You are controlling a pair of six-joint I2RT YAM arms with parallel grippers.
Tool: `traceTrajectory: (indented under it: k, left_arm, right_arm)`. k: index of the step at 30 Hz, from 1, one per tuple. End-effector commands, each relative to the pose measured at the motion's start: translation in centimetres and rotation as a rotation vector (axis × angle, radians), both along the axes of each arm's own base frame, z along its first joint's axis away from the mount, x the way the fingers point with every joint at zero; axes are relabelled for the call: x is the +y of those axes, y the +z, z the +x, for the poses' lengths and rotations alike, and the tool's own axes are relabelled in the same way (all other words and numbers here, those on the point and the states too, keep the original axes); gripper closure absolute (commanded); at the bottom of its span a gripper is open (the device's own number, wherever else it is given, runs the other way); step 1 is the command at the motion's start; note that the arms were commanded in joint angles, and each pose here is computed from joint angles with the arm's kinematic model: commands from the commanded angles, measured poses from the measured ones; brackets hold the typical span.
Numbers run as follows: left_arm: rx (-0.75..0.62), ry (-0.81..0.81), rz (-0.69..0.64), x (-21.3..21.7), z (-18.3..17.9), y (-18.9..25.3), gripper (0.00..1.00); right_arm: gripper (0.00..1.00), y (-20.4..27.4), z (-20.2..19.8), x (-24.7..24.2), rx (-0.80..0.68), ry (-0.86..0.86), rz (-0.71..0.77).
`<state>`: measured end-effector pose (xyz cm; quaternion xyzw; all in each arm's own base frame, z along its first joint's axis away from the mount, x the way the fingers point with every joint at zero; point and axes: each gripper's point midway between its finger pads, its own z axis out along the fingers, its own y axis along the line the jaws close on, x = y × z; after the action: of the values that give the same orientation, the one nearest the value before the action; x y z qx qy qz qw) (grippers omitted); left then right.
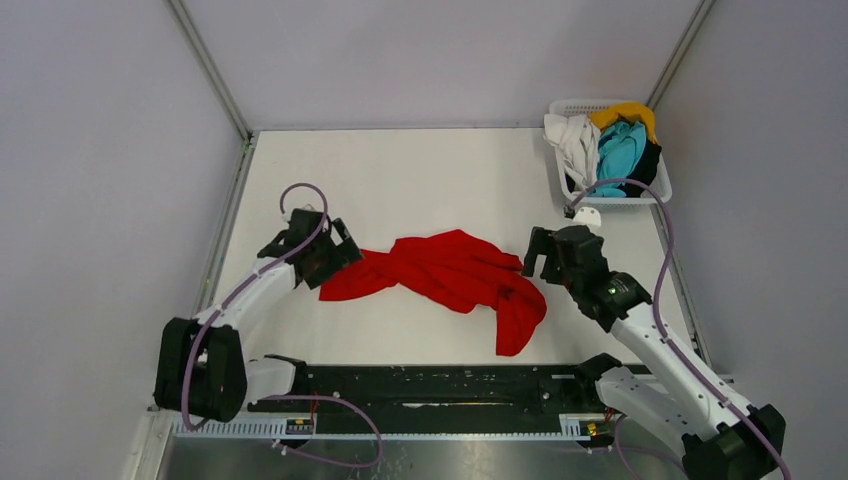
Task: Fold and stack the t-shirts
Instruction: Flatten out the tshirt
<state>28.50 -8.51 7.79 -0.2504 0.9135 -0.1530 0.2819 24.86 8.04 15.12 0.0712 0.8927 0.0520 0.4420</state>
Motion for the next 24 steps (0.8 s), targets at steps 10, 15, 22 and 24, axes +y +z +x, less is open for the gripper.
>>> traceTrajectory:
  k: [10,15,22,24]
  left_arm:
    - [0.204,0.013,0.126,-2.2,1.3,-6.3,0.2]
    - [0.223,-0.009,0.162,-3.3,2.0,-7.5,0.96]
    - [0.126,0.023,0.189,-2.4,1.9,-5.0,1.0]
    - [0.09,0.03,0.178,-2.2,1.8,-3.9,1.0]
  right_arm:
    - [0.01,-7.1,-5.4,5.1,0.234,0.151,0.102]
    - [0.01,-8.7,-7.8,5.5,0.304,0.179,0.033]
    - [0.07,-10.6,-10.9,6.3,0.362,0.196,-0.095]
    - [0.1,-11.9,-11.1,6.1,0.384,0.181,-0.124]
